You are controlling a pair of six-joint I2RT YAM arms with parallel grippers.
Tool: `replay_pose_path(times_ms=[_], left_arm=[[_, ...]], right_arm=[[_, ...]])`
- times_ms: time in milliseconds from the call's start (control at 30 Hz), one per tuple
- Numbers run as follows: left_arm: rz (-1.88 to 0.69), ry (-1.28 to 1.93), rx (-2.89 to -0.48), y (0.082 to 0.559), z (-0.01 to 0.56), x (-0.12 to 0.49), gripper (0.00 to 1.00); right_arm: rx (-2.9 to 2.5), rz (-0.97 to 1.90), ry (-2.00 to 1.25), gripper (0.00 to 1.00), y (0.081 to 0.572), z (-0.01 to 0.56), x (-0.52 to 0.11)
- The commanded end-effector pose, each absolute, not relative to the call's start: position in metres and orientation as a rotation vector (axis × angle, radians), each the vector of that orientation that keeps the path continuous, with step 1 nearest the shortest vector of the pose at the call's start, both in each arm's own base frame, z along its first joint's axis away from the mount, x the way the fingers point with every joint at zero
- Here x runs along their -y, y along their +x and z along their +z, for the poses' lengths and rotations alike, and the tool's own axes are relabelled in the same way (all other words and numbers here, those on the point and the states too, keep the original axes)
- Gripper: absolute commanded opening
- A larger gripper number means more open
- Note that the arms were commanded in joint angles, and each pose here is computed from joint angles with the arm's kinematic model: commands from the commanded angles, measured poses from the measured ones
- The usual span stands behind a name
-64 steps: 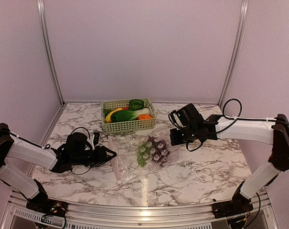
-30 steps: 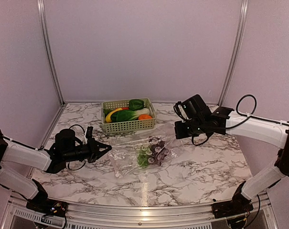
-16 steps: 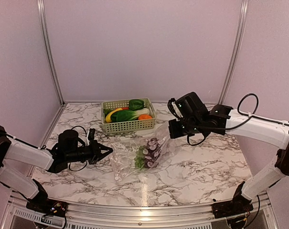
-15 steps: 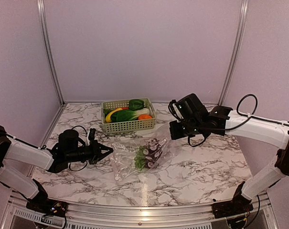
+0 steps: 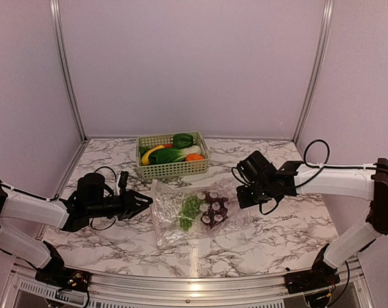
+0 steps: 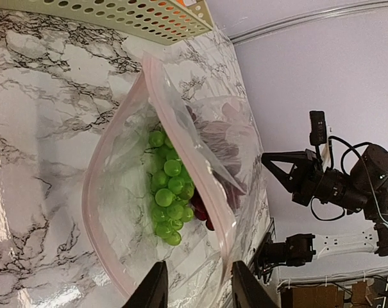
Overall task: Open the zip-top bag and remove the fake food
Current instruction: Adjust the zipper food storage bag at the center of the board, then pick up the fake fruit from the zipper food storage bag.
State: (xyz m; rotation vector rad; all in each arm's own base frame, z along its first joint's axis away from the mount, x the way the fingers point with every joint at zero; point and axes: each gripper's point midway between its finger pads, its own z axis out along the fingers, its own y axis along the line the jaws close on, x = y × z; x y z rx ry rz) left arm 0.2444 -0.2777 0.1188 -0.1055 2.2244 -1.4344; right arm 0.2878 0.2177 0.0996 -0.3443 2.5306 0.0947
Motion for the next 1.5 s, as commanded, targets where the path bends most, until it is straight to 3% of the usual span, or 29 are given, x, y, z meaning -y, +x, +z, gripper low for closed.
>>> replay_pose_path(times_ms=[0,200,433,1067,1167,1467], left_arm=[[-1.278,-0.133,-2.24,0.248,0.116,0.258,0.38],[-1.093,-0.257,-2.237,0.255,0.11,0.225,0.29],[-1.063,-0.208,-2.343,0.262,0.091,0.241,0.2],[-1.249,-0.029,-2.41,0.274,0.073,0.346,0.23],[-1.265,-0.001,-2.412,0.273,0.071,0.358,0.26],[-1.254,0.052,-2.439,0.268,0.06,0.374,0.37]], right_arm=[[-2.52,0.111,-0.307,0.0,0.295,0.098,-0.219],[-2.523,0.115,-0.315,0.0,0.296,0.095,-0.221],[-2.517,0.12,-0.316,0.0,0.297,0.096,-0.221],[-2.469,0.168,-0.285,0.0,0.297,0.117,-0.219],[-2.445,0.193,-0.289,0.06,0.297,0.128,-0.222],[-2.355,0.187,-0.326,0.35,0.297,0.167,-0.253]])
